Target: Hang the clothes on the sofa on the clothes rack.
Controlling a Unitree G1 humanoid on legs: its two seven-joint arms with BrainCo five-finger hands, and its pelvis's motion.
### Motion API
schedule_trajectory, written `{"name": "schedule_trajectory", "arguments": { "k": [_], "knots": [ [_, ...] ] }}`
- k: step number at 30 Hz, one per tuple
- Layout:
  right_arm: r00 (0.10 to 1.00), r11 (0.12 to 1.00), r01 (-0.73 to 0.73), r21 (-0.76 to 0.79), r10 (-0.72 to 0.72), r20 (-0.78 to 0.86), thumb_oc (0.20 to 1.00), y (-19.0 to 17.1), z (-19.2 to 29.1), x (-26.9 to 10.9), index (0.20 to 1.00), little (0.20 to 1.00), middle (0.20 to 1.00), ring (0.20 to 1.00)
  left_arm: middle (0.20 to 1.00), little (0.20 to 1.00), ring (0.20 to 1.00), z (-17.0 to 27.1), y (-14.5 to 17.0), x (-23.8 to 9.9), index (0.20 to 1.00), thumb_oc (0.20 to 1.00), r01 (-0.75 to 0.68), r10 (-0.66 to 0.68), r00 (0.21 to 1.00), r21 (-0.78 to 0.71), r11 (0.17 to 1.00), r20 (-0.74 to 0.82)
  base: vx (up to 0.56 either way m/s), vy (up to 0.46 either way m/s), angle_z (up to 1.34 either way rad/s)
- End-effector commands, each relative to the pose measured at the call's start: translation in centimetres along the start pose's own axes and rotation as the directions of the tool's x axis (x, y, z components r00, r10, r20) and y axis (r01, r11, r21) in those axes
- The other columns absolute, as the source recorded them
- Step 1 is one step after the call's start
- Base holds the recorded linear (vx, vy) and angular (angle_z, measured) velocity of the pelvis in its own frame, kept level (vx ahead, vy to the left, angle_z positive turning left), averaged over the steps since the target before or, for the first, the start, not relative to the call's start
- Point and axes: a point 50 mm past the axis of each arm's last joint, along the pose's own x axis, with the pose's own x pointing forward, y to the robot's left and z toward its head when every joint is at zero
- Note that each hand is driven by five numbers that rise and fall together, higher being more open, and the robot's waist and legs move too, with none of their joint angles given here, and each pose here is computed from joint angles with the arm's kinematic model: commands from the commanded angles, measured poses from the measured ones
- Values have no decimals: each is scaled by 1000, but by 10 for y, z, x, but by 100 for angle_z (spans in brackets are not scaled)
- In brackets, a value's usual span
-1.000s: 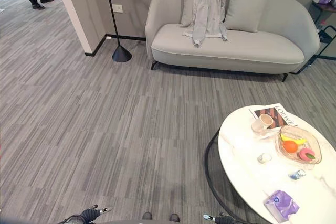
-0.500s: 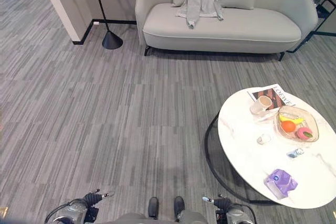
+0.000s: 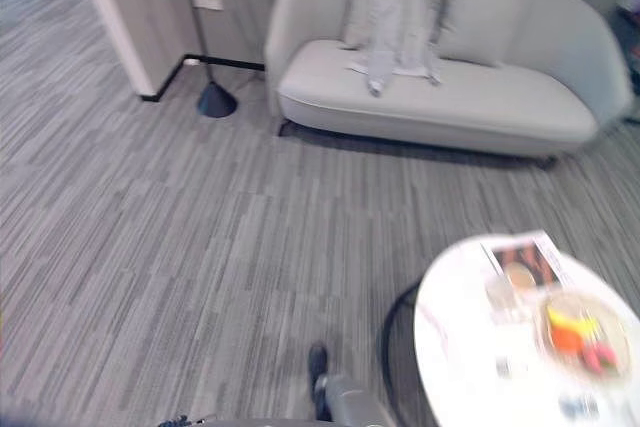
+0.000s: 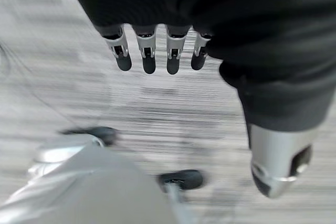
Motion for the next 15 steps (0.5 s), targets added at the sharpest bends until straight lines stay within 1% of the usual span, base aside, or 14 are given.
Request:
{"name": "schedule_trajectory", "arguments": {
  "k": [1,4,9,10,12,15],
  "knots": [
    [985,997,73,38,-78,155,1000,-24,50,-1,1000,1000,1000,1000,1000,1000,1000,54,14,2,1000,1000,-25,25,989,3,1000,149,108,-192,28],
    [981,996,77,39,-83,173,1000,-24,58,-1,1000,1000,1000,1000,1000,1000,1000,64,17,2,1000,1000,-34,33,984,2,999,176,249,-81,-10],
    [981,996,76,51,-84,176,1000,-24,58,-1,1000,1000,1000,1000,1000,1000,1000,63,14,2,1000,1000,-18,14,984,20,1000,177,317,44,-47],
    [981,996,69,49,-77,176,1000,-22,58,0,1000,1000,1000,1000,1000,1000,1000,63,15,2,1000,1000,-15,12,985,21,1000,174,308,98,-18],
    [983,997,59,53,-67,169,1000,-18,58,0,1000,1000,1000,1000,1000,1000,1000,60,18,2,1000,1000,-25,20,989,34,999,148,587,213,-21],
    [987,998,38,41,-44,156,1000,-11,55,1,1000,1000,1000,1000,1000,1000,1000,48,20,3,1000,1000,-25,23,994,23,999,104,492,279,-49]
  ]
}}
